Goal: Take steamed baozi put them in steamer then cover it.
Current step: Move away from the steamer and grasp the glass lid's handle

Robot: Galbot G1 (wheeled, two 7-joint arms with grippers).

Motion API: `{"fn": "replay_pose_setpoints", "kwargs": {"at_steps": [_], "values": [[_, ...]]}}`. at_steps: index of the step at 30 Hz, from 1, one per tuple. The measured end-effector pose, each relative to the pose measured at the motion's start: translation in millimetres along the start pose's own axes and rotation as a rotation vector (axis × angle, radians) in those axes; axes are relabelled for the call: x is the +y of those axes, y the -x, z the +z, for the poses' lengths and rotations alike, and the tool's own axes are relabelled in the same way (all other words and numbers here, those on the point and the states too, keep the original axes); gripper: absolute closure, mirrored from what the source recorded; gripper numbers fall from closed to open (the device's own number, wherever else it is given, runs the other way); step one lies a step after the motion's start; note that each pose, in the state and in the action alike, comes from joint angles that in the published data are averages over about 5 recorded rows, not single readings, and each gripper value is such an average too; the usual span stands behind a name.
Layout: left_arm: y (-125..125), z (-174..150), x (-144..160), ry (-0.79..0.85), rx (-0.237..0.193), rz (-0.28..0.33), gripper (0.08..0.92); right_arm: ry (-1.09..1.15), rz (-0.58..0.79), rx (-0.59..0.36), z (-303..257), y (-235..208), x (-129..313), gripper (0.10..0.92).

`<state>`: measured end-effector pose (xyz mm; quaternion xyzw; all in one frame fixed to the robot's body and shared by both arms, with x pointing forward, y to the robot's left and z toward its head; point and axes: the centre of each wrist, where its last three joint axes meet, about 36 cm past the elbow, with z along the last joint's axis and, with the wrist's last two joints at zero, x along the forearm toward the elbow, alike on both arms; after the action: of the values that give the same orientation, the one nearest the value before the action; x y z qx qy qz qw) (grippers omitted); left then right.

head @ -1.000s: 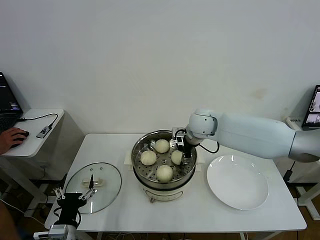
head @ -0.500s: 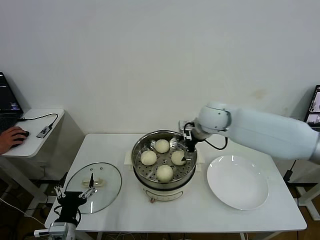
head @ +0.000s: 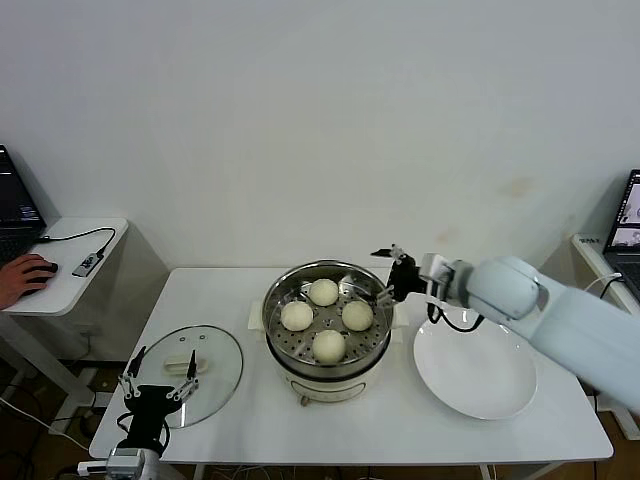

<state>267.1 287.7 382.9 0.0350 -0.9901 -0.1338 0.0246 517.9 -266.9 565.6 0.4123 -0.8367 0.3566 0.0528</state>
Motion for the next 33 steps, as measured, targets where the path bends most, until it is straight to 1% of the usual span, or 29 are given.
{"fn": "replay_pose_setpoints", "kwargs": {"at_steps": [5, 8, 11, 13, 17, 20, 23, 29, 33], "values": [[-1.2, 5.3, -5.1, 0.0, -0.007, 0.008, 0.177, 0.067, 0.15, -0.193, 21.4, -5.8, 31.3, 0.2], [-1.4, 9.0, -8.5, 0.002, -0.014, 0.007, 0.177, 0.132, 0.247, -0.281, 36.3, -11.9, 53.0, 0.2], [-0.8, 12.9, -11.7, 0.016, -0.024, 0.001, 0.177, 0.209, 0.35, -0.323, 55.1, -23.3, 75.9, 0.2], [-0.2, 15.9, -12.7, 0.039, -0.03, -0.007, 0.177, 0.259, 0.419, -0.324, 69.6, -34.5, 91.8, 0.2], [-0.2, 23.9, -10.0, 0.135, -0.045, -0.027, 0.177, 0.356, 0.557, -0.263, 100.5, -64.9, 126.6, 0.2], [-1.9, 32.8, -3.2, 0.256, -0.059, -0.036, 0.177, 0.421, 0.661, -0.18, 123.1, -92.3, 153.6, 0.2], [-6.0, 43.4, 8.0, 0.411, -0.074, -0.034, 0.177, 0.471, 0.762, -0.094, 141.9, -119.6, 176.9, 0.2], [-19.6, 62.8, 31.2, 0.745, -0.096, 0.013, 0.177, 0.52, 0.938, 0.025, 165.1, -157.9, 205.3, 0.2], [-20.1, 73.1, 43.2, 0.936, -0.114, 0.057, 0.177, 0.541, 1.015, 0.088, 176.0, -173.6, 222.4, 0.2]]}}
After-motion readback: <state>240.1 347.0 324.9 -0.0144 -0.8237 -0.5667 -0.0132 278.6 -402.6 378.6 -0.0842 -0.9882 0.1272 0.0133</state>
